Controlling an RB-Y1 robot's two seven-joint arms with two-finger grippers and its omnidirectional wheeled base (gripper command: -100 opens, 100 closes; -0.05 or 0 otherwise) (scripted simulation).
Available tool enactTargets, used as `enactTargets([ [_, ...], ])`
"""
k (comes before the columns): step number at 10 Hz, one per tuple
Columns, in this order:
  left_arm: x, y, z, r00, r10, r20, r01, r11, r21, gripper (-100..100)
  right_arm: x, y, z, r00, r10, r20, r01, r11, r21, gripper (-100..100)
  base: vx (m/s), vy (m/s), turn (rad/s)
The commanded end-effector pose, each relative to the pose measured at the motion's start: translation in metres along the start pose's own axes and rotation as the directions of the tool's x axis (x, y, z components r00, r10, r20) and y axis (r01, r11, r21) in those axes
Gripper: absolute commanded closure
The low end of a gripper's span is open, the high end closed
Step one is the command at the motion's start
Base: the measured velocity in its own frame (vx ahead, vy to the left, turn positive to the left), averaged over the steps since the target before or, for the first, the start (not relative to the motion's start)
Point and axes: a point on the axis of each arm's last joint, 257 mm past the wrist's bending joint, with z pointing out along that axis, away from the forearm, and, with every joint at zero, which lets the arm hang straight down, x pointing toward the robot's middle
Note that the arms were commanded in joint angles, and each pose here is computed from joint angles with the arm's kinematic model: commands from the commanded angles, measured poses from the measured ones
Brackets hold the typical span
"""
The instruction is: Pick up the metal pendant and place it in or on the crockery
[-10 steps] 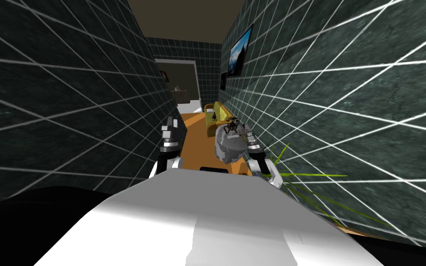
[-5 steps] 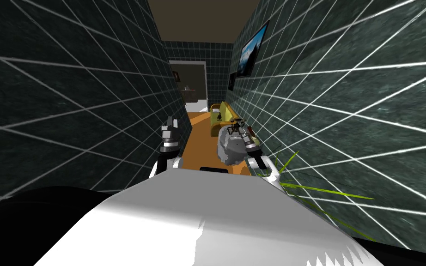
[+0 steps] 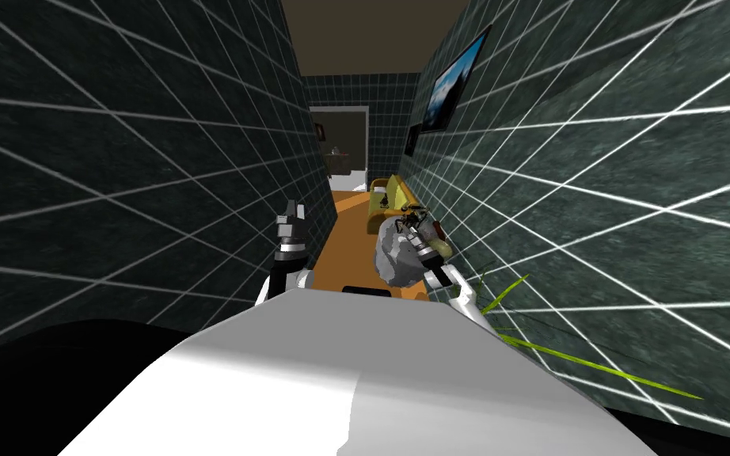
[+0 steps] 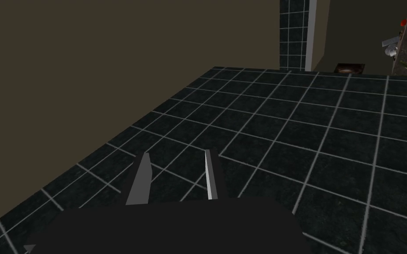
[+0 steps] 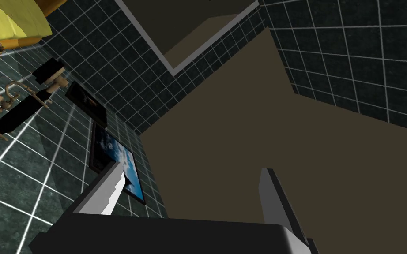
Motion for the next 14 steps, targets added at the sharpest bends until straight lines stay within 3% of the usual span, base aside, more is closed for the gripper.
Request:
enactTargets([
  [1,0.000,0.000,0.000,1.000,0.000,0.000,0.000,1.000,0.000,0,0.014,-0.016,-0.001,0.997,-0.050,-0.059,0.051,0.999,0.016,-100,-0.010,-0.075,0.321],
  [2,0.000,0.000,0.000,1.000,0.000,0.000,0.000,1.000,0.000,0,0.016,-0.020,-0.003,0.997,-0.048,-0.064,0.050,0.998,0.025,-100,-0.007,-0.057,-0.002],
  [4,0.000,0.000,0.000,1.000,0.000,0.000,0.000,1.000,0.000,0,0.040,-0.044,-0.009,0.977,-0.133,-0.164,0.141,0.989,0.038,-100,-0.024,-0.075,0.328],
  [5,0.000,0.000,0.000,1.000,0.000,0.000,0.000,1.000,0.000,0,0.044,-0.052,-0.012,0.976,-0.129,-0.175,0.141,0.989,0.055,-100,-0.015,-0.096,0.155],
  [6,0.000,0.000,0.000,1.000,0.000,0.000,0.000,1.000,0.000,0,0.054,-0.064,-0.017,0.959,-0.170,-0.225,0.187,0.981,0.056,-100,-0.006,-0.087,0.283],
  [7,0.000,0.000,0.000,1.000,0.000,0.000,0.000,1.000,0.000,0,0.057,-0.069,-0.020,0.958,-0.167,-0.232,0.187,0.980,0.067,-100,-0.007,-0.070,0.123],
  [8,0.000,0.000,0.000,1.000,0.000,0.000,0.000,1.000,0.000,0,0.067,-0.082,-0.027,0.937,-0.207,-0.282,0.234,0.970,0.066,-100,-0.018,-0.059,0.253],
  [10,0.000,0.000,0.000,1.000,0.000,0.000,0.000,1.000,0.000,0,0.069,-0.087,-0.030,0.935,-0.203,-0.290,0.234,0.969,0.077,-100,-0.010,-0.037,0.050],
  [12,0.000,0.000,0.000,1.000,0.000,0.000,0.000,1.000,0.000,0,0.089,-0.120,-0.052,0.877,-0.269,-0.398,0.326,0.942,0.082,-100,-0.012,-0.068,0.310],
  [13,0.000,0.000,0.000,1.000,0.000,0.000,0.000,1.000,0.000,0,0.090,-0.124,-0.054,0.875,-0.266,-0.404,0.327,0.941,0.090,-100,-0.018,-0.095,0.159],
  [14,0.000,0.000,0.000,1.000,0.000,0.000,0.000,1.000,0.000,0,0.097,-0.136,-0.064,0.842,-0.297,-0.450,0.369,0.926,0.079,-100,-0.037,-0.070,0.251],
])
